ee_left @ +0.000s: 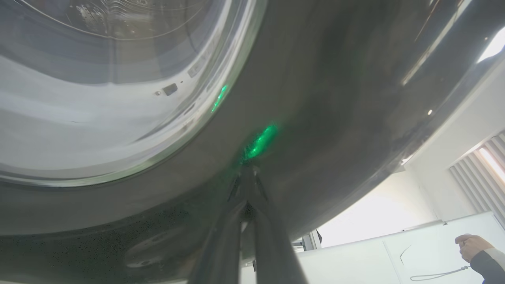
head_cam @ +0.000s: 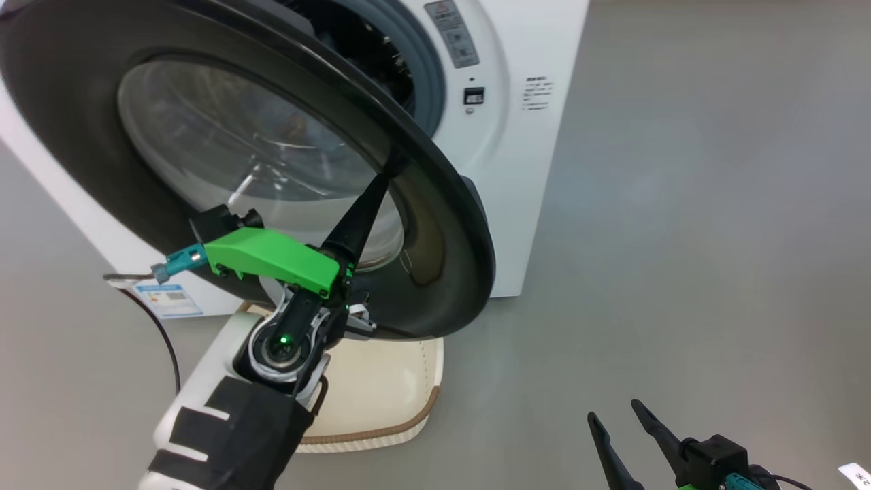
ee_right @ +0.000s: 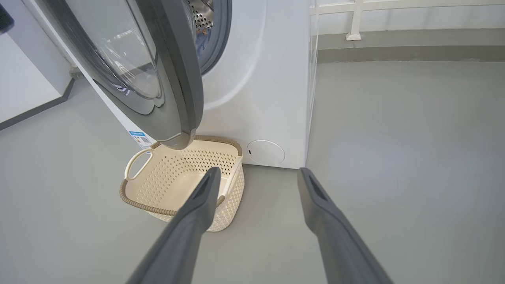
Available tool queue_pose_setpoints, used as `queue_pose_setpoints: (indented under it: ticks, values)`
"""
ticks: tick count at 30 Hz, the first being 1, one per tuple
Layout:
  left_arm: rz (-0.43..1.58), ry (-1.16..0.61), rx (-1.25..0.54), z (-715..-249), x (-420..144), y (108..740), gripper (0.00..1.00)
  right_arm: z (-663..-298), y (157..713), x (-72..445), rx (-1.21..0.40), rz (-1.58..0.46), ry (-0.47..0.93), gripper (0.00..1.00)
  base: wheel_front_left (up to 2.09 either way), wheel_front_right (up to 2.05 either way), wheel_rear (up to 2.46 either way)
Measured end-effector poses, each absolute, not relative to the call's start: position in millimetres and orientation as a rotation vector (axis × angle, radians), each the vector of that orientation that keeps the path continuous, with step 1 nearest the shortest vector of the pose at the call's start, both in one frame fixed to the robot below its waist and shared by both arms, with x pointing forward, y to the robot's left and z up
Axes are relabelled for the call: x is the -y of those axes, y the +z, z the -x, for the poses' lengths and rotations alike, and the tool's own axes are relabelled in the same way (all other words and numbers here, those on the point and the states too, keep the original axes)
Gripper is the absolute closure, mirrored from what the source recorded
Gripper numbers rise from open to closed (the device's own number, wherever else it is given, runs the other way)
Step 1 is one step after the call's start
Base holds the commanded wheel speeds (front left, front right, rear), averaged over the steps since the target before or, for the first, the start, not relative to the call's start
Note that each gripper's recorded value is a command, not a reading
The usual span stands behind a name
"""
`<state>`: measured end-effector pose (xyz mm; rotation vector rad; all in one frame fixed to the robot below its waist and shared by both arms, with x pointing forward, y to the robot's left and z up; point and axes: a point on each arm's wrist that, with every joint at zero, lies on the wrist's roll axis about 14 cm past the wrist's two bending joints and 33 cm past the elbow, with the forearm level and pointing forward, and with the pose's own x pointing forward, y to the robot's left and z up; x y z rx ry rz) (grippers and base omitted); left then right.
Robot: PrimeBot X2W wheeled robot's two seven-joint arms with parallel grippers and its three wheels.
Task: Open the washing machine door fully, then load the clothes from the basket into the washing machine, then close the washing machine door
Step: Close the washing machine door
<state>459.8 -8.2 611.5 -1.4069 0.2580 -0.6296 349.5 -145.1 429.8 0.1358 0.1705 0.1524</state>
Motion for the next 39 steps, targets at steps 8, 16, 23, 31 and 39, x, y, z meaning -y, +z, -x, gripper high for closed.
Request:
queue_pose_setpoints:
  ticks: [8,16,23,31,39]
  values:
    - [1.401,-0.646,-0.269,-461.0,24.0,615.3,1.00,-343.7,434.1,157.1,-0.156,-0.137,0.112,0.00,0.00,0.00,0.00]
    - [1.281,-0.603,-0.196,-460.8,12.8,610.6,1.00,-347.4,436.7,158.0,-0.146,-0.140,0.108,0.00,0.00,0.00,0.00]
    - [1.088,-0.497,-0.067,-447.0,-24.4,581.9,0.21,-353.1,441.5,167.6,-0.127,-0.142,0.079,0.00,0.00,0.00,0.00]
    - [0.669,-0.302,0.019,-426.6,-79.1,550.0,0.00,-358.2,449.2,180.0,-0.098,-0.141,0.042,0.00,0.00,0.00,0.00]
    - [0.372,-0.160,-0.004,-372.1,-106.4,501.9,0.00,-358.8,455.4,187.3,-0.077,-0.142,0.019,0.00,0.00,0.00,0.00]
